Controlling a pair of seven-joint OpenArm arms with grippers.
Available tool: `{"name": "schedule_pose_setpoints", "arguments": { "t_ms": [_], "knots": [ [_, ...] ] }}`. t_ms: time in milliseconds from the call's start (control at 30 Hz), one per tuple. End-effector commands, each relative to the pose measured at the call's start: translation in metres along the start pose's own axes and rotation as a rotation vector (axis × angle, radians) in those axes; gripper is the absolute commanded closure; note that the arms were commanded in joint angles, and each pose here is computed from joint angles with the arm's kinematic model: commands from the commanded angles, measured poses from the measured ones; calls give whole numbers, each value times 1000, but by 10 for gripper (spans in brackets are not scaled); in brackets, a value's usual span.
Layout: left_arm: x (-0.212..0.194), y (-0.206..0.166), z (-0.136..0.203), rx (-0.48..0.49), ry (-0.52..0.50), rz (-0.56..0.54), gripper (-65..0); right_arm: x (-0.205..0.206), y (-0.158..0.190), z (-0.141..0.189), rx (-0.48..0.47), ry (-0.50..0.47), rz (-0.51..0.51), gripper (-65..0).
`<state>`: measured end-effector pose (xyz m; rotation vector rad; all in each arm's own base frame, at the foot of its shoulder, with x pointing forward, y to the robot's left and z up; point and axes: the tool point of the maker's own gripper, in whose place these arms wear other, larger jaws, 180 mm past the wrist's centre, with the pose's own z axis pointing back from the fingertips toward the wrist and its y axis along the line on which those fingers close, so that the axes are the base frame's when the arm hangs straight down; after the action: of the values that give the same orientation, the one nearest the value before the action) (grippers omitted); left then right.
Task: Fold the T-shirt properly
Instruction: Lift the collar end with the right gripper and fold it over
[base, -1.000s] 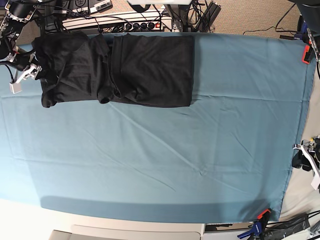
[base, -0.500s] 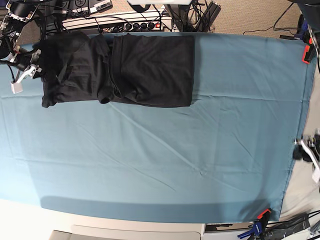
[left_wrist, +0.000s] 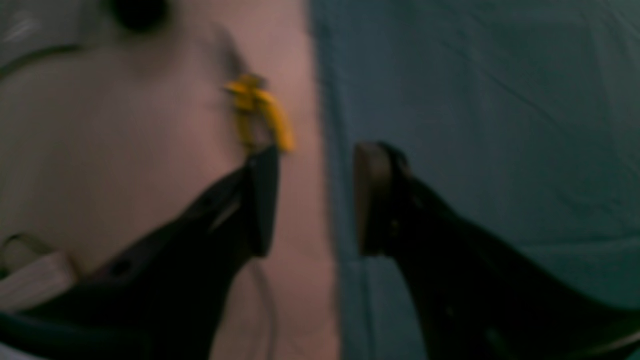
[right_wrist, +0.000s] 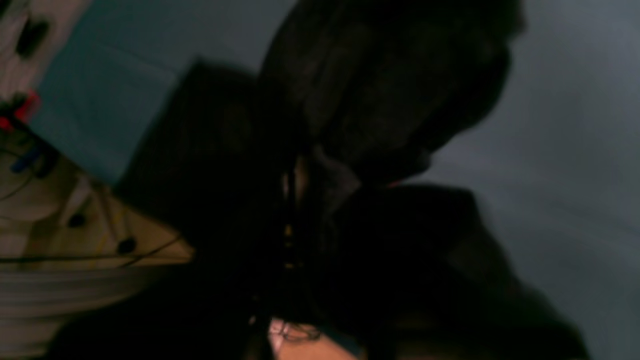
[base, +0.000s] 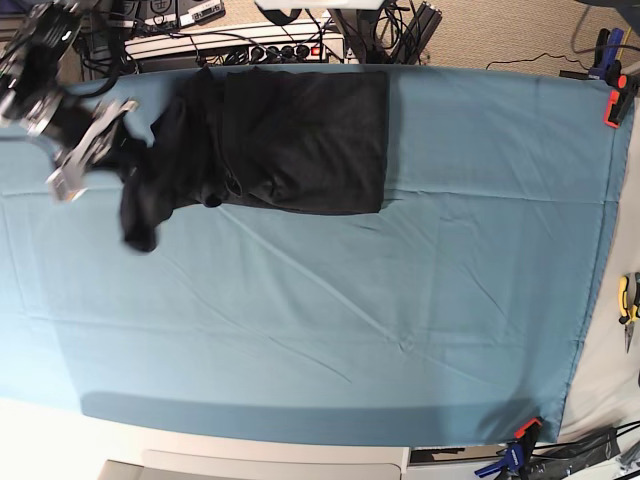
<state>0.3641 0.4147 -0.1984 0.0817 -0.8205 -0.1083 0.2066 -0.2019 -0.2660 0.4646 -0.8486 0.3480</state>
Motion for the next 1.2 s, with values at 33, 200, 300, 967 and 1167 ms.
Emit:
{"name": "schedule_pose_setpoints", "arguments": {
  "t_ms": [33, 200, 300, 967, 1167],
  "knots": [
    [34, 28, 33, 69, -99, -13, -258, 9, 16, 2, 14, -51, 18, 0],
    [57, 59, 73, 139, -163, -28, -258, 4, 36, -8, 41, -97, -53, 0],
    [64, 66, 86, 158, -186, -28, -258, -2, 48, -20, 74, -79, -68, 0],
    [64, 67, 87, 160, -180, -35, -258, 5, 117, -110, 141, -16, 65, 0],
    [64, 67, 87, 160, -180, -36, -258, 4, 120, -120, 89, -5, 92, 0]
  ]
}}
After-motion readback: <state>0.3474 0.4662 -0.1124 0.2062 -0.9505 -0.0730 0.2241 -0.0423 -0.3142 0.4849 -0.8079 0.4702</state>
